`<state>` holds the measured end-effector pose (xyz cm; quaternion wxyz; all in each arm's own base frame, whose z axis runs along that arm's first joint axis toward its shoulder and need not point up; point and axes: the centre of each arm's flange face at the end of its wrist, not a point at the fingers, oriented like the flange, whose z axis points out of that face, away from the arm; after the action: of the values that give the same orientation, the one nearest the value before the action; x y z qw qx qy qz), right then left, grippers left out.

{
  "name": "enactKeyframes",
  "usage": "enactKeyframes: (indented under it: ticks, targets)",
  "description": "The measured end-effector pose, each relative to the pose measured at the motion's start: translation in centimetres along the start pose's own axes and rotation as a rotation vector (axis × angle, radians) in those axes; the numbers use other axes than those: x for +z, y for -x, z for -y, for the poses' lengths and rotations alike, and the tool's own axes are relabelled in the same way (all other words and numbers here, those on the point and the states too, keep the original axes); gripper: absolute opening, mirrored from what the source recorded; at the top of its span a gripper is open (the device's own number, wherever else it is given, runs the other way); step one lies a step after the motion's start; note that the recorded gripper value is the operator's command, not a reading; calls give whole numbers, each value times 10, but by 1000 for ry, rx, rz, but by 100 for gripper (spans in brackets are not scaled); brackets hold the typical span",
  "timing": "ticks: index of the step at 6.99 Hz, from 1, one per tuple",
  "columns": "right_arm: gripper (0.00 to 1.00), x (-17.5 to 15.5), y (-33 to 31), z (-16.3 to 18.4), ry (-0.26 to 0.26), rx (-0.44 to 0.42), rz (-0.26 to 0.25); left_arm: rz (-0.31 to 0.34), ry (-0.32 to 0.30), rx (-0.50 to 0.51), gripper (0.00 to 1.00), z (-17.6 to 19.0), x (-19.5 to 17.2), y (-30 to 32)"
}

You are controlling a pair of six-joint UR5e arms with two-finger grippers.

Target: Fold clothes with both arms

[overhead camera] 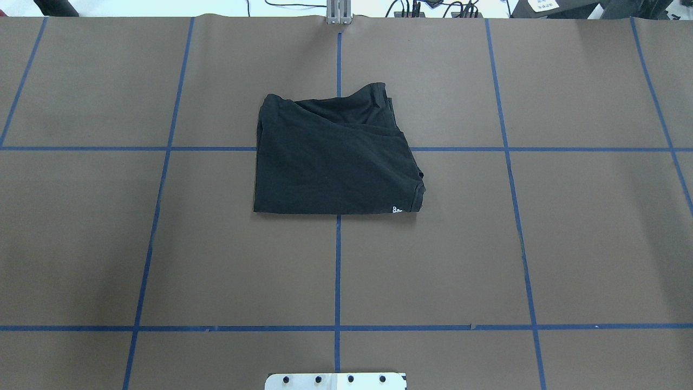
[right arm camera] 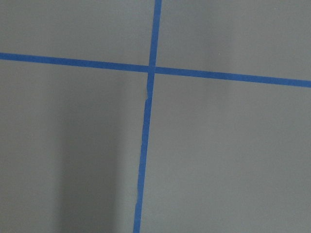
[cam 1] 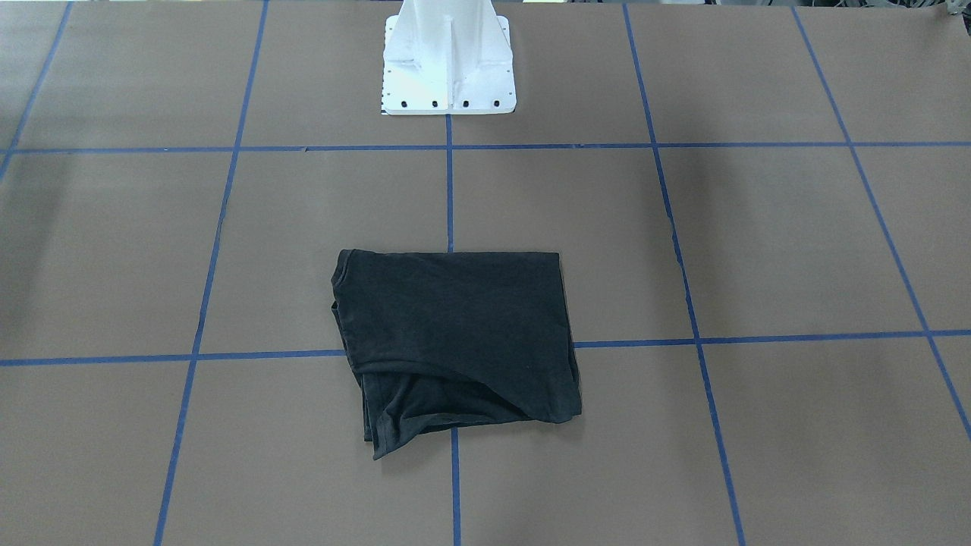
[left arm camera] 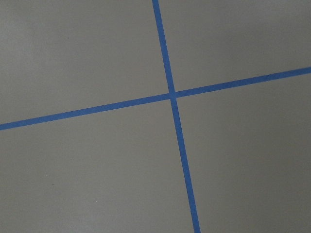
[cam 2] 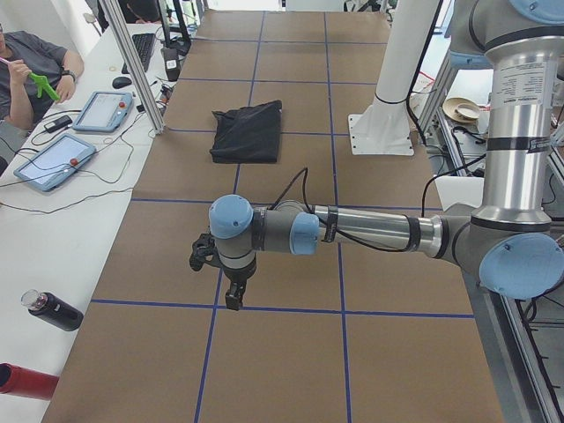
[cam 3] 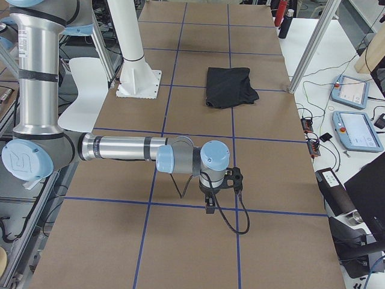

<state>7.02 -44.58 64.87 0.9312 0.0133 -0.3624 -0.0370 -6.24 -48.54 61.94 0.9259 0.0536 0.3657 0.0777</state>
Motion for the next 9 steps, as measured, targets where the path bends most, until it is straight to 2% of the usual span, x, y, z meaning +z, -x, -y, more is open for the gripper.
enactKeyframes:
  ticks: [2,4,7,9]
  targets:
    - [100,7,-2,-18,16,15,31,1,-6,8,100,2,-3,-2]
    - [100,9,-3,-22,19,21,46,1,-7,5,100,3,-3,-2]
    - [100,9,-5,-23,18,26,46,0,-10,-121,100,4,-5,-4]
    - [100,8,-6,-22,17,36,41,1,-14,-140,100,6,-7,-5]
